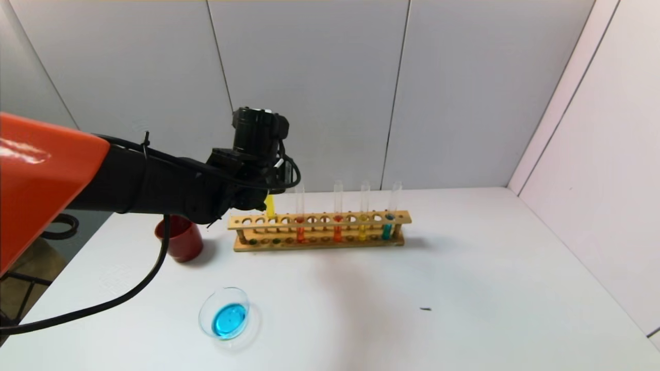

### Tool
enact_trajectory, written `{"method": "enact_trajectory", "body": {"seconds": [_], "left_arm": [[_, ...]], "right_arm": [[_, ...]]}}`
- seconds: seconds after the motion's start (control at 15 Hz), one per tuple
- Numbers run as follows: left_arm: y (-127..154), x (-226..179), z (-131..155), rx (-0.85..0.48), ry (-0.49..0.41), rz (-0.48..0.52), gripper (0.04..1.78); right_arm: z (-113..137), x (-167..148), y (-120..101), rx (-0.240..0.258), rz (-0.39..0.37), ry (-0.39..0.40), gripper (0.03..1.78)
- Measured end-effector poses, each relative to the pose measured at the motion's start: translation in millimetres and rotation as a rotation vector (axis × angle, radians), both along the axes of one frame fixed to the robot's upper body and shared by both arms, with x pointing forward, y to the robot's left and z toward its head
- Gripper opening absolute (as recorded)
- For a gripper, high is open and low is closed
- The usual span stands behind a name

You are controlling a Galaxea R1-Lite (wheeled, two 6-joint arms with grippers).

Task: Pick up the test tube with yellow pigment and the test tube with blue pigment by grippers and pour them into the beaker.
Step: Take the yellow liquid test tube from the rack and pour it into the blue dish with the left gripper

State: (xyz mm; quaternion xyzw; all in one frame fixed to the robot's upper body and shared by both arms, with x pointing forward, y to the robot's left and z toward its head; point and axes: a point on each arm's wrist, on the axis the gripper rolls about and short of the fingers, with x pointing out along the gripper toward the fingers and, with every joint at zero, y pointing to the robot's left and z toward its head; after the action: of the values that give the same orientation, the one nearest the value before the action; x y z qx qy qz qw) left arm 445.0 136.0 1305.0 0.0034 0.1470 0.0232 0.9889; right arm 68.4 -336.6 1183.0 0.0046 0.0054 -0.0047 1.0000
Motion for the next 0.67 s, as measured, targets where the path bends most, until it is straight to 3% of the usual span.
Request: {"method": "enact_trajectory", "body": {"seconds": [0.33, 0.67], "left_arm": [[1.4, -2.8, 21.5, -0.01, -0.018, -0.001, 0.34], [21.1, -33.8, 45.4, 0.047, 0.042, -0.005, 0.34]], "right_arm": [[0.0, 0.0, 0.0, 0.0, 0.0, 0.0, 1.7], [0.0, 0.0, 0.0, 0.0, 0.0, 0.0, 1.7]]}}
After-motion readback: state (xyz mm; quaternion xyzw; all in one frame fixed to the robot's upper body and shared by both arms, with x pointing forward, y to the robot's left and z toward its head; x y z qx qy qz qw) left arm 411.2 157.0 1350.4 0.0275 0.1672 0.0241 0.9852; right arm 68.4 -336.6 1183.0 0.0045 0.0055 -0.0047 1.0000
